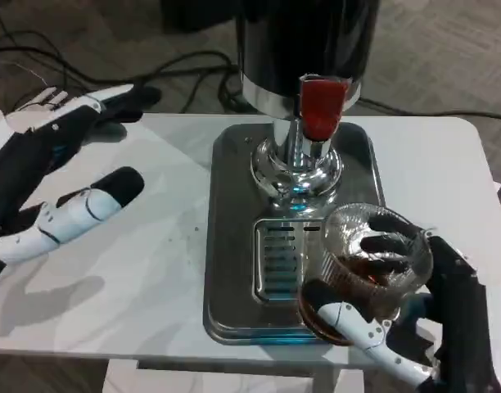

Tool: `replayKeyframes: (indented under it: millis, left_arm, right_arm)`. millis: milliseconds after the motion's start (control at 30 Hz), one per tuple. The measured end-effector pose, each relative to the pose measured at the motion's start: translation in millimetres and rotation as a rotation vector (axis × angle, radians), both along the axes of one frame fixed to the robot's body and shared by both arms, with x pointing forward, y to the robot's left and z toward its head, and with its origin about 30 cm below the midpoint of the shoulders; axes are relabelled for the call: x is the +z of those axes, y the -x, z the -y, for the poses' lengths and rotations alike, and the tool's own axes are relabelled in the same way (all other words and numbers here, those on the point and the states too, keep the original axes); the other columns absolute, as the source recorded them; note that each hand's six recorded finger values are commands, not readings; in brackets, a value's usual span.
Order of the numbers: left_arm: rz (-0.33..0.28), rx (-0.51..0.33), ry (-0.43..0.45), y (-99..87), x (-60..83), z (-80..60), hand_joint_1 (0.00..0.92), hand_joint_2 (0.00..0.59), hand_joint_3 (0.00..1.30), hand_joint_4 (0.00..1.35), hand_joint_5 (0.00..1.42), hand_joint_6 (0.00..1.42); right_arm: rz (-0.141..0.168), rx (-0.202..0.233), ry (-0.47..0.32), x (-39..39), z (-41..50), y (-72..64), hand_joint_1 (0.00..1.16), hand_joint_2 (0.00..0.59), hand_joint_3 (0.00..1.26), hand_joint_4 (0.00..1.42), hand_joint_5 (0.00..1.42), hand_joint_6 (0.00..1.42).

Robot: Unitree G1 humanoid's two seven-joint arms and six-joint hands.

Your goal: Grasp the cup under the faucet to collect the drink, then remove the cup.

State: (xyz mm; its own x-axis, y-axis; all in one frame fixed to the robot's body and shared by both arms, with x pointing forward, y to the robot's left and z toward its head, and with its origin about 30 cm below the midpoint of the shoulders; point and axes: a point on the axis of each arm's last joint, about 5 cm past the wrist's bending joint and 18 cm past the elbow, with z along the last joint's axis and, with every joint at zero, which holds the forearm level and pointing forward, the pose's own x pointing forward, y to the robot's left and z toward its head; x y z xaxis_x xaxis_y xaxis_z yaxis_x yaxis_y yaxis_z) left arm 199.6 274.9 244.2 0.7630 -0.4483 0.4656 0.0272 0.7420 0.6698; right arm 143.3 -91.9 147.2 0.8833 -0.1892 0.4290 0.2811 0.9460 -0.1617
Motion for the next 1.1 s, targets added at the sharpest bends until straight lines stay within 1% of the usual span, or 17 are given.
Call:
replayKeyframes:
  millis: [100,167,300,367,400,433,467,500,633,667,800,867,900,1000,1033,1100]
  left_arm:
    - [-0.028,0.015,-0.042,1.3,-3.2,-0.2,0.185,0.161,0.21,0.11,0.13,0.21]
    - [-0.046,0.024,-0.073,2.5,-5.7,-0.2,0.185,0.161,0.21,0.11,0.13,0.21]
    - [-0.061,0.018,-0.112,5.2,-8.7,0.5,0.195,0.157,0.19,0.1,0.12,0.21]
    - [-0.066,0.01,-0.141,6.6,-9.3,1.9,0.195,0.15,0.19,0.09,0.11,0.2]
    - [-0.072,0.003,-0.165,7.7,-10.1,3.1,0.19,0.138,0.19,0.09,0.11,0.2]
    - [-0.083,-0.007,-0.184,8.6,-11.4,4.0,0.176,0.128,0.18,0.08,0.1,0.19]
    - [-0.088,-0.008,-0.188,9.1,-12.4,4.1,0.165,0.122,0.18,0.07,0.1,0.19]
    - [-0.091,-0.008,-0.192,9.5,-12.8,4.0,0.158,0.116,0.17,0.07,0.09,0.19]
    - [-0.098,-0.015,-0.235,10.6,-12.8,6.9,0.144,0.092,0.17,0.06,0.08,0.19]
    - [-0.104,-0.031,-0.257,11.5,-14.1,10.0,0.129,0.086,0.17,0.05,0.08,0.19]
    - [-0.11,-0.037,-0.281,13.4,-15.3,12.1,0.114,0.069,0.16,0.04,0.07,0.19]
    - [-0.112,-0.03,-0.314,15.3,-15.1,13.0,0.112,0.11,0.15,0.03,0.06,0.19]
    - [-0.115,-0.03,-0.321,16.1,-14.9,12.8,0.11,0.117,0.14,0.02,0.06,0.19]
    - [-0.115,-0.034,-0.341,19.5,-14.6,14.0,0.106,0.112,0.14,0.02,0.06,0.19]
    - [-0.114,-0.036,-0.351,20.9,-14.7,14.9,0.106,0.112,0.14,0.02,0.05,0.19]
    - [-0.114,-0.036,-0.372,23.9,-15.2,16.5,0.101,0.102,0.13,0.0,0.04,0.19]
  right_arm:
    - [0.001,0.027,0.01,1.5,0.4,0.4,0.86,0.148,0.96,1.13,1.31,1.42]
    - [-0.012,0.049,0.022,0.6,0.7,1.4,0.85,0.148,0.96,1.13,1.31,1.42]
    - [-0.04,0.085,0.043,-2.5,1.7,5.8,0.85,0.148,0.97,1.14,1.31,1.42]
    - [-0.047,0.108,0.056,-2.4,2.5,7.7,0.85,0.148,0.97,1.14,1.31,1.42]
    - [-0.043,0.124,0.065,-1.0,3.0,8.2,0.85,0.148,0.97,1.14,1.31,1.42]
    - [-0.028,0.138,0.074,1.1,3.4,8.8,0.85,0.148,0.97,1.14,1.31,1.42]
    - [-0.015,0.147,0.079,2.4,3.3,9.0,0.85,0.148,0.97,1.14,1.31,1.42]
    - [-0.008,0.153,0.086,3.2,3.4,9.0,0.85,0.148,0.97,1.14,1.31,1.42]
    - [-0.002,0.172,0.11,4.8,4.0,7.3,0.85,0.145,0.97,1.14,1.31,1.42]
    - [0.01,0.18,0.12,6.7,3.8,5.4,0.85,0.144,0.97,1.14,1.31,1.42]
    - [0.031,0.189,0.13,10.0,3.4,3.4,0.85,0.142,0.97,1.14,1.31,1.42]
    - [0.041,0.194,0.142,11.5,2.9,2.4,0.85,0.141,0.97,1.14,1.3,1.42]
    - [0.045,0.194,0.147,12.1,2.7,2.0,0.85,0.14,0.97,1.14,1.29,1.42]
    - [0.054,0.207,0.157,13.8,2.0,0.7,0.85,0.135,0.97,1.13,1.29,1.42]
    - [0.059,0.212,0.162,14.6,1.6,0.1,0.86,0.121,0.97,1.13,1.29,1.42]
    - [0.071,0.225,0.171,16.7,0.7,-1.7,0.86,0.117,0.97,1.13,1.29,1.42]
